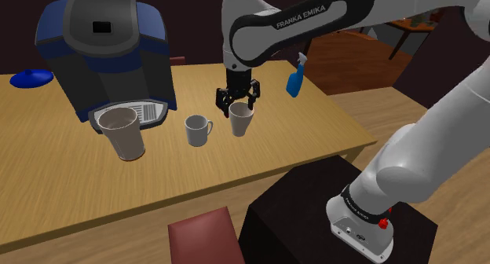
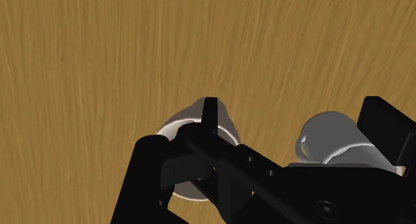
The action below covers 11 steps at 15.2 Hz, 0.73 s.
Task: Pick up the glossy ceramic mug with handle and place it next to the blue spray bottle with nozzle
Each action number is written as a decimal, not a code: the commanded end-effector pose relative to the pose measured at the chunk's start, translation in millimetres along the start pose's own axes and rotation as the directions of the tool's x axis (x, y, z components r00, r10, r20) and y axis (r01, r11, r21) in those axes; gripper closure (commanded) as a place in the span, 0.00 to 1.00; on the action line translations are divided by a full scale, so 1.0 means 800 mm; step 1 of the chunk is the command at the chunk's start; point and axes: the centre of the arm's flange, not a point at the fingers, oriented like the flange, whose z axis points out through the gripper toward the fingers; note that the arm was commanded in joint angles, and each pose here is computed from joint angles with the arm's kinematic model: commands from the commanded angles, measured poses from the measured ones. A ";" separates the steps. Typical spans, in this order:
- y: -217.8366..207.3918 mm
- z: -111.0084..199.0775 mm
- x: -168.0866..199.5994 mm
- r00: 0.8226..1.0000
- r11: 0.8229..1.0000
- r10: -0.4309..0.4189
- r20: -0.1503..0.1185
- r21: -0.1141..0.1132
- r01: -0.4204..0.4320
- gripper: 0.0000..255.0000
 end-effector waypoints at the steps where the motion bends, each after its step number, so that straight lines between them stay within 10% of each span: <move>1: -0.026 0.013 0.019 1.000 1.000 0.004 -0.008 0.002 -0.004 0.00; 11: -0.143 0.070 0.112 0.999 1.000 0.022 -0.048 0.006 -0.021 0.00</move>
